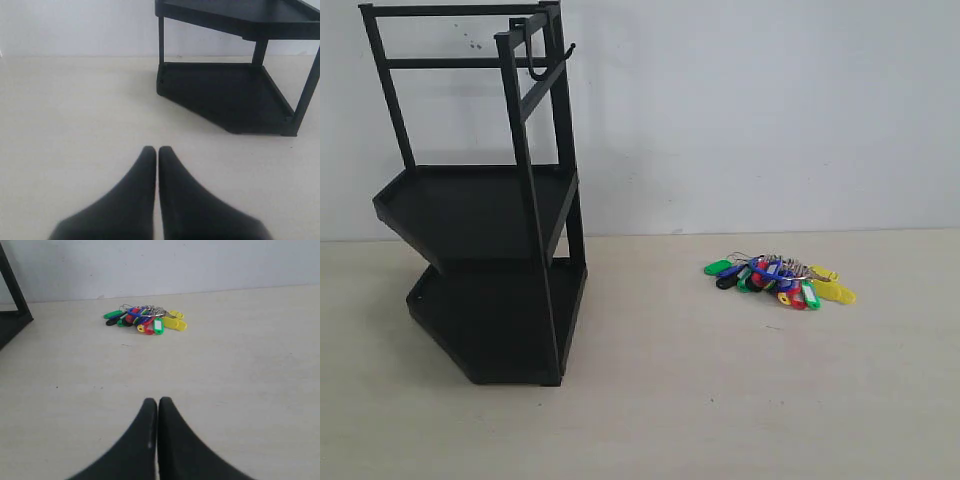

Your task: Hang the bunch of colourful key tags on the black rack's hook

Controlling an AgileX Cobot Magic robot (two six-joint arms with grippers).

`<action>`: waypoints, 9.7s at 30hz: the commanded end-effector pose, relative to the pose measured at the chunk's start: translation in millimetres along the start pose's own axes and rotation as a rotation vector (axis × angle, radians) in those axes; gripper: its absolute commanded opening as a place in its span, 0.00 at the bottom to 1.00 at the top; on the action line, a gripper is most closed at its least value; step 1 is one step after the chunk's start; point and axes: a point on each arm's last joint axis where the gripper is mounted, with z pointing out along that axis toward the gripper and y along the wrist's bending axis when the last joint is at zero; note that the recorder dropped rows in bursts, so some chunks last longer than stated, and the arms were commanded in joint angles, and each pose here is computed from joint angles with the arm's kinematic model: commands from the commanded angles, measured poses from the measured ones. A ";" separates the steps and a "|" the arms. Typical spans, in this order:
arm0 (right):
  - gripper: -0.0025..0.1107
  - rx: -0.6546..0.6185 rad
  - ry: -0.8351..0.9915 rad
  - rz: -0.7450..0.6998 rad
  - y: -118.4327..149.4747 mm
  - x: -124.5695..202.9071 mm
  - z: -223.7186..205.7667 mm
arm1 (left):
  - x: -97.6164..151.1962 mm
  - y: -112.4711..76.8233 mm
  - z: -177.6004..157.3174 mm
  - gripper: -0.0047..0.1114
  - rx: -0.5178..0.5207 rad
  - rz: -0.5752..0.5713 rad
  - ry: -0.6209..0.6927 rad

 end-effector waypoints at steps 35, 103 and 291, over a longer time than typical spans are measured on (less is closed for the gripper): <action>0.02 0.005 -0.064 -0.007 -0.3 -5.7 -0.6 | -1.8 0.1 -0.3 0.08 -0.002 -0.018 -0.017; 0.02 -0.247 0.553 -0.475 35.8 -165.7 201.0 | -1.8 0.1 -0.3 0.08 -0.002 -0.018 -0.017; 0.02 -0.692 0.284 0.032 153.3 -236.3 181.0 | -1.8 0.1 -0.3 0.08 -0.002 -0.018 -0.017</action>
